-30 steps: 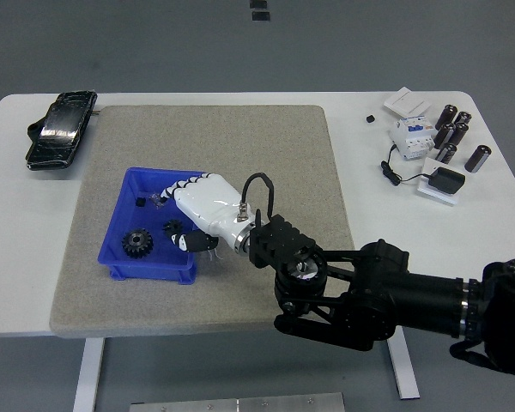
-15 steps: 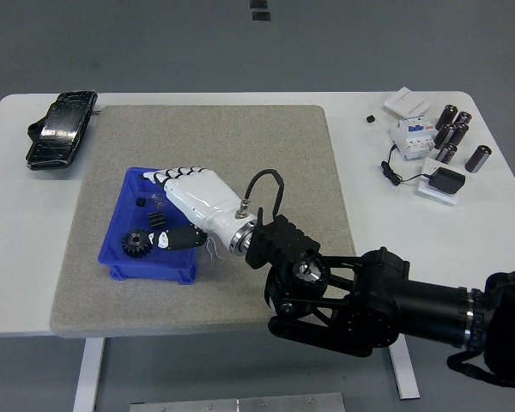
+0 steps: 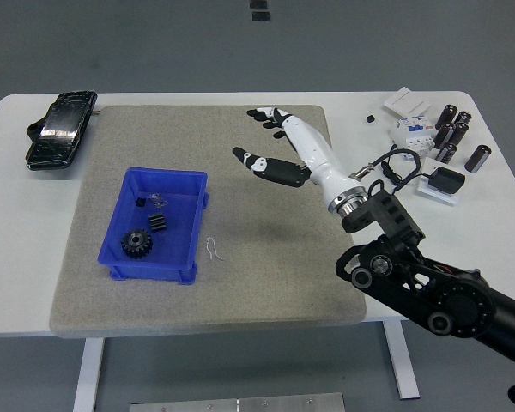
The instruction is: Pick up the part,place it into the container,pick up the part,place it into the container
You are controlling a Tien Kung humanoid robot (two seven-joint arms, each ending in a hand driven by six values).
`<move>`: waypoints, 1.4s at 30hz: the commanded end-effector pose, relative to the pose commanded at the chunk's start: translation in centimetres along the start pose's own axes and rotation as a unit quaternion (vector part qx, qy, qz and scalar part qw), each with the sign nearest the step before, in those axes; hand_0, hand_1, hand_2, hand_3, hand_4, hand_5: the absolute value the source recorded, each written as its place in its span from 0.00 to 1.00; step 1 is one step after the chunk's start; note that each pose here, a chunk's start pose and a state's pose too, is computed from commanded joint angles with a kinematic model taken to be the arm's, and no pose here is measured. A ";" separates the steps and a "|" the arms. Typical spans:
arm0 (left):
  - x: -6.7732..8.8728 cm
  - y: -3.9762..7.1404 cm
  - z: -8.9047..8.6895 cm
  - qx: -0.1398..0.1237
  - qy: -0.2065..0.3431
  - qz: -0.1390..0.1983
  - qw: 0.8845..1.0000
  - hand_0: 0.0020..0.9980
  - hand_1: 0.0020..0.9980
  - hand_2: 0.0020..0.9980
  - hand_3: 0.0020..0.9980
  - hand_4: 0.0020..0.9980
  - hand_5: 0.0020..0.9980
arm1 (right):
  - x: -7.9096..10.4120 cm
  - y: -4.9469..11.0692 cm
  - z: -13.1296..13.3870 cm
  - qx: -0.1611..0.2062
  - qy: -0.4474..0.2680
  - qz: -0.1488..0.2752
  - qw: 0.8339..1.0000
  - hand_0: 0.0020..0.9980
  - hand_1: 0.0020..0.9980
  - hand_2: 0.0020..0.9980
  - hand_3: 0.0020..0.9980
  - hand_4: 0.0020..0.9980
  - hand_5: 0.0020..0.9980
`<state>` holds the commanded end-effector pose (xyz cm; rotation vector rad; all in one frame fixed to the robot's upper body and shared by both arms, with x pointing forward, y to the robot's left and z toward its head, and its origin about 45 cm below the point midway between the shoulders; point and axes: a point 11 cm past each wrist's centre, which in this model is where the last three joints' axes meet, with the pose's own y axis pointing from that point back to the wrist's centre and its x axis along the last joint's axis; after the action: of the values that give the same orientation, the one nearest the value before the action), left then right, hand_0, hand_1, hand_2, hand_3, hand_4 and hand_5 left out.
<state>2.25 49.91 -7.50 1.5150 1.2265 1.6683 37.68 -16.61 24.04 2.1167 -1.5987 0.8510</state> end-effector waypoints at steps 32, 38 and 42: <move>-0.1 0.0 0.4 -0.009 0.009 -0.002 1.000 0.68 0.64 0.60 0.58 0.63 0.30 | 12.1 6.5 10.6 -0.085 -0.239 0.210 0.944 0.65 0.70 0.76 0.76 0.81 0.49; 0.3 0.2 1.2 -0.018 0.012 0.000 1.000 0.68 0.64 0.60 0.58 0.63 0.30 | 12.6 6.5 10.3 -0.078 -0.240 0.220 0.942 0.64 0.70 0.76 0.75 0.82 0.49; 0.3 0.3 1.5 -0.021 0.012 0.000 1.000 0.68 0.64 0.60 0.58 0.63 0.30 | 12.9 6.7 10.3 -0.078 -0.241 0.224 0.941 0.64 0.70 0.76 0.75 0.82 0.49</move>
<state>3.66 50.43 -7.20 1.4733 1.1968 1.7068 36.25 -34.40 24.12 1.9707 -2.3724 0.3064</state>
